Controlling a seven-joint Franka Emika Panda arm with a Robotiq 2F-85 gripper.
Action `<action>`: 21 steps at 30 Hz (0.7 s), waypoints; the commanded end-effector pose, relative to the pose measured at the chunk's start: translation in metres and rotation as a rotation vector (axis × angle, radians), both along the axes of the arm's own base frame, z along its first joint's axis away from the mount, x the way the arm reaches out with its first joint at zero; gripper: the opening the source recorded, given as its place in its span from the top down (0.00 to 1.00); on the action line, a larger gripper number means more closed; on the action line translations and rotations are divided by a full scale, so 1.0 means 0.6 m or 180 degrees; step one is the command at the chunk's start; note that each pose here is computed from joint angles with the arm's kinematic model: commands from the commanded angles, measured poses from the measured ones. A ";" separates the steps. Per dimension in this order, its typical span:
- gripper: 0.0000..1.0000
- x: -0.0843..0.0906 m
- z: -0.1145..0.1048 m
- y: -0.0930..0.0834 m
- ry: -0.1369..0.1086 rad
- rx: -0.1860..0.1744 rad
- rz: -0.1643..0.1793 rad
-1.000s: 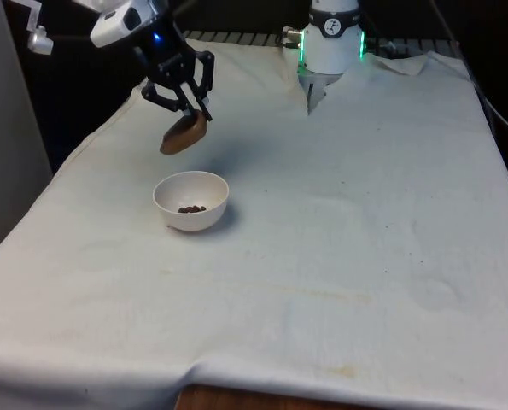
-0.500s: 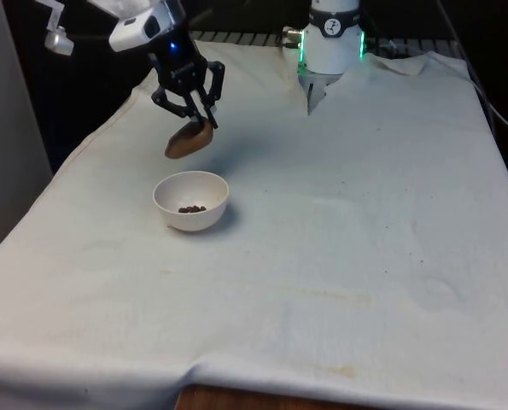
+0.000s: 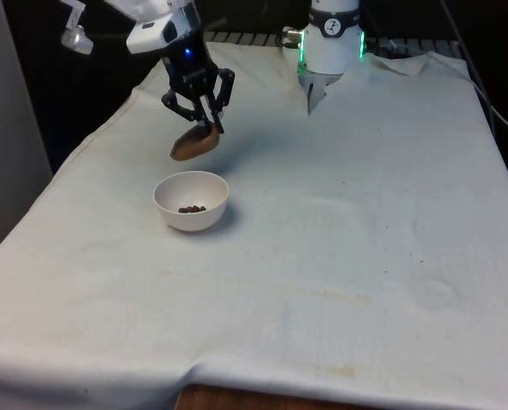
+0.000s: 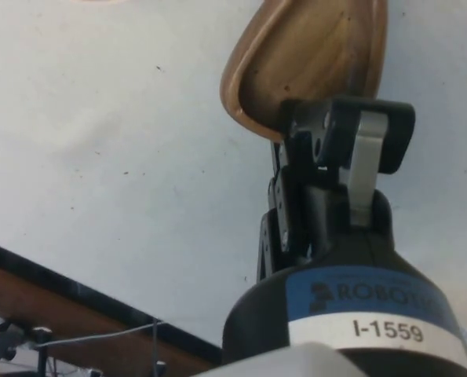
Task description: Pour the coffee beans from the cup into the bowl.
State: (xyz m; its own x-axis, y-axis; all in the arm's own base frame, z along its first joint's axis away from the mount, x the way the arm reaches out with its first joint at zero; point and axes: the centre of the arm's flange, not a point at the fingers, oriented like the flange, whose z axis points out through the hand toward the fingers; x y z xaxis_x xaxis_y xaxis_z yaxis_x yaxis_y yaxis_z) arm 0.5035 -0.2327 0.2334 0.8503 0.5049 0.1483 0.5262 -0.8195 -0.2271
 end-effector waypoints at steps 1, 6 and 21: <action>0.98 -0.007 0.001 0.004 -0.0017 -0.0080 -0.0012; 0.98 -0.020 -0.005 0.017 -0.0050 -0.0153 0.0004; 0.98 -0.047 -0.032 0.066 -0.0107 -0.0331 0.0047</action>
State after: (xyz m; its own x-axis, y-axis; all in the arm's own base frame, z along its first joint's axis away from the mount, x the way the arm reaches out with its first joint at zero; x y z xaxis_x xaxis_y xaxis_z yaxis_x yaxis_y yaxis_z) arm 0.4764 -0.1935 0.2140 0.8367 0.5311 0.1334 0.5463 -0.8264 -0.1365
